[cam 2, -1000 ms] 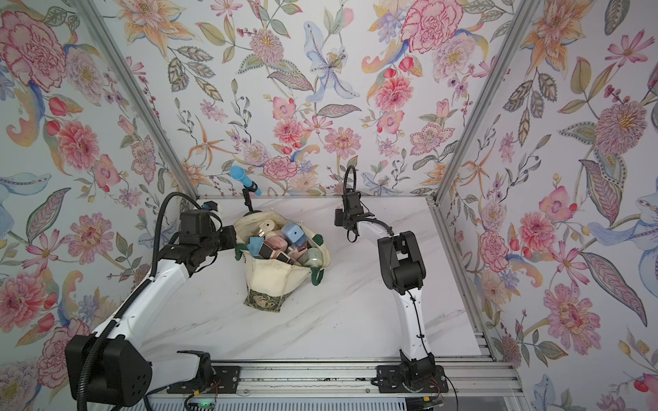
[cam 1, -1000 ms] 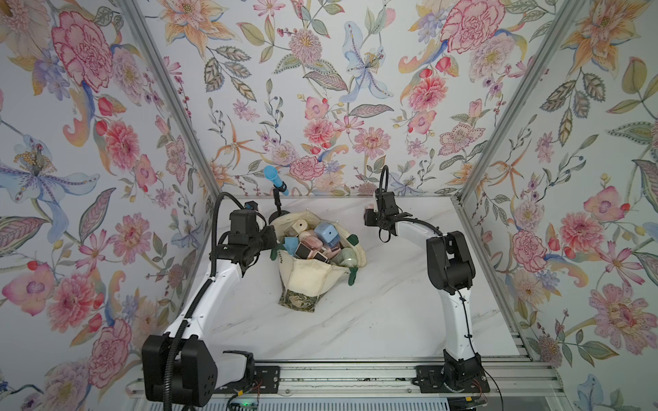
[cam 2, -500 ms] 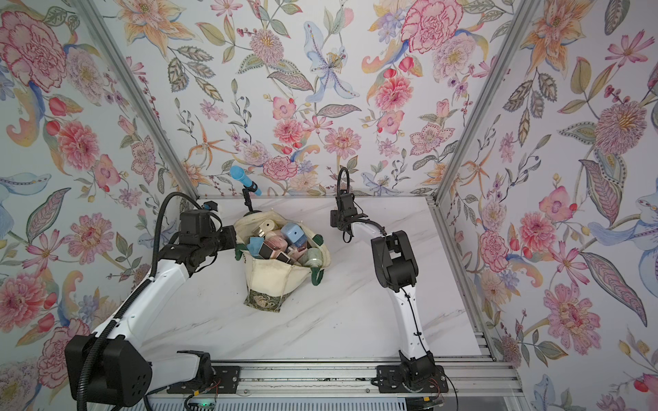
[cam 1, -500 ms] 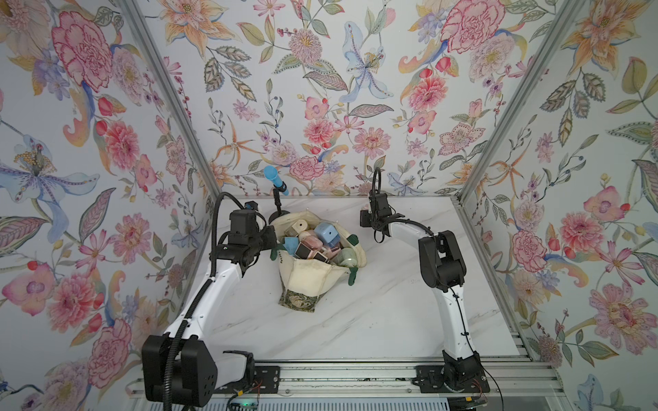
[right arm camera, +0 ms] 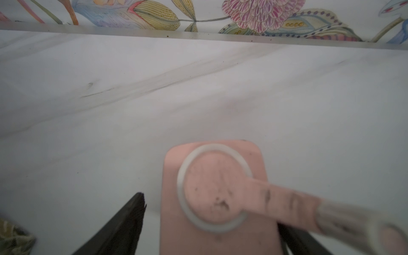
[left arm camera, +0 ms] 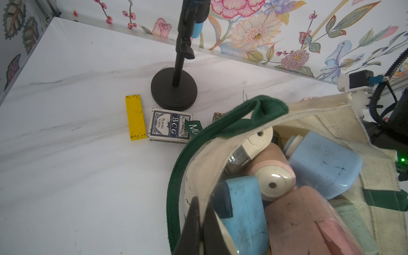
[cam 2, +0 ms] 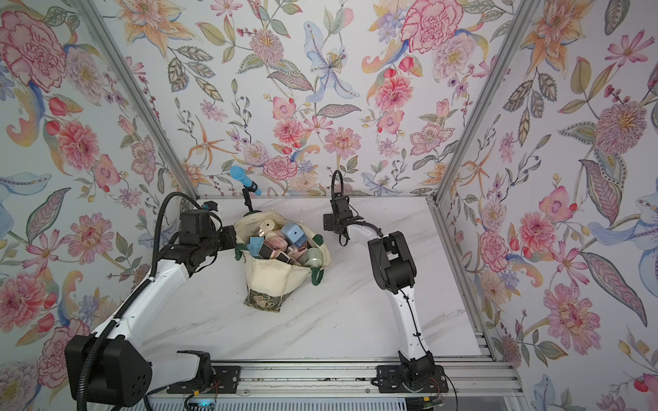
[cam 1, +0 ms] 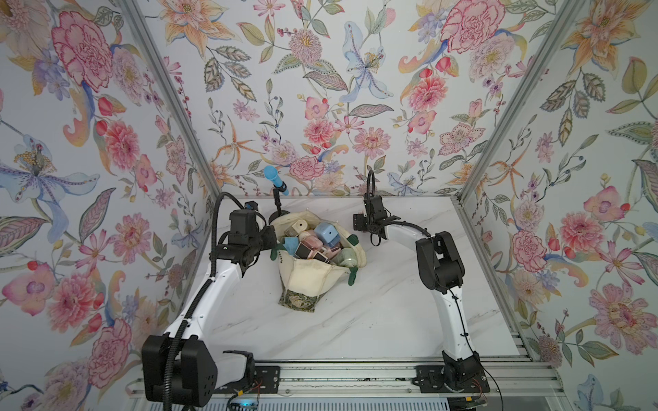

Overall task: Take out the pencil sharpeners from the tote bags
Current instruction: Place the pencil sharpener at the center of the board, then adjust the canvas bag at the center of the board.

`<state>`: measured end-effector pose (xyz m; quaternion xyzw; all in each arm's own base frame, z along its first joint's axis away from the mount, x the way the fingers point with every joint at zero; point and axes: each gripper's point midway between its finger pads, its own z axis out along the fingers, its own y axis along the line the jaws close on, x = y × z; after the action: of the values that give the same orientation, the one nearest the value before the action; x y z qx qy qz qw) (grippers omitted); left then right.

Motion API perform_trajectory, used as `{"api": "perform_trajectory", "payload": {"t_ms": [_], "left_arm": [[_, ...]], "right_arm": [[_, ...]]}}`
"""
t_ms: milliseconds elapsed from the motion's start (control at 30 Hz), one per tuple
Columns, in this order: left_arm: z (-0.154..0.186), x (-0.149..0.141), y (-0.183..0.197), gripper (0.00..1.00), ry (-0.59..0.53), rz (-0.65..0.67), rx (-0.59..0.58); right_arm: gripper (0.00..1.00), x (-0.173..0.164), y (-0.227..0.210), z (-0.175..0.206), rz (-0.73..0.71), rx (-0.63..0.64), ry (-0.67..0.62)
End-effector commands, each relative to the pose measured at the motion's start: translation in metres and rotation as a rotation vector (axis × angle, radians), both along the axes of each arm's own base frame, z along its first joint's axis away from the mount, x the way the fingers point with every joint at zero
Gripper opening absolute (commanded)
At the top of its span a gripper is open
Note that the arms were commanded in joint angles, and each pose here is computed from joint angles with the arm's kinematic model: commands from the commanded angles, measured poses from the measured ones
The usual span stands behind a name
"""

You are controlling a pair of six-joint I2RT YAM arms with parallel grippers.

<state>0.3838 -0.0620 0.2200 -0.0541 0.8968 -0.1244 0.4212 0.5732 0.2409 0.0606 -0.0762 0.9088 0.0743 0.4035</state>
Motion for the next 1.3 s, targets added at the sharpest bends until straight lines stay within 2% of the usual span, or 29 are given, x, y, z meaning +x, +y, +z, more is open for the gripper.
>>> {"api": "perform_trajectory", "payload": {"t_ms": [0,167,433,567,700,833,967,1100,1267], "left_arm": [[0.011,-0.007,-0.002,0.00,-0.032,-0.023,0.018],[0.010,-0.007,-0.002,0.00,-0.028,-0.021,0.019],[0.009,-0.007,-0.001,0.00,-0.027,-0.020,0.022],[0.006,-0.006,-0.002,0.00,-0.020,-0.018,0.016],[0.002,-0.005,-0.004,0.00,-0.007,-0.029,0.010],[0.005,-0.006,-0.003,0.00,-0.017,-0.028,0.015],[0.009,-0.006,-0.006,0.00,-0.027,-0.042,0.008],[0.010,-0.007,-0.005,0.00,-0.037,-0.042,0.017],[0.009,-0.007,-0.007,0.00,-0.038,-0.052,0.012]], "right_arm": [[0.84,-0.009,-0.004,0.054,-0.020,0.036,-0.070],[0.87,-0.034,-0.017,0.086,-0.051,0.091,-0.108],[0.87,-0.087,-0.034,0.166,-0.053,0.200,-0.222],[0.83,-0.117,-0.015,0.193,0.052,0.296,-0.244],[0.82,-0.146,0.019,0.208,0.202,0.318,-0.207],[0.81,-0.182,0.048,0.195,0.341,0.300,-0.125],[0.79,-0.217,0.065,0.160,0.427,0.288,-0.044],[0.77,-0.233,0.061,0.146,0.399,0.268,-0.023],[0.77,-0.226,0.023,0.133,0.247,0.203,-0.045]]}}
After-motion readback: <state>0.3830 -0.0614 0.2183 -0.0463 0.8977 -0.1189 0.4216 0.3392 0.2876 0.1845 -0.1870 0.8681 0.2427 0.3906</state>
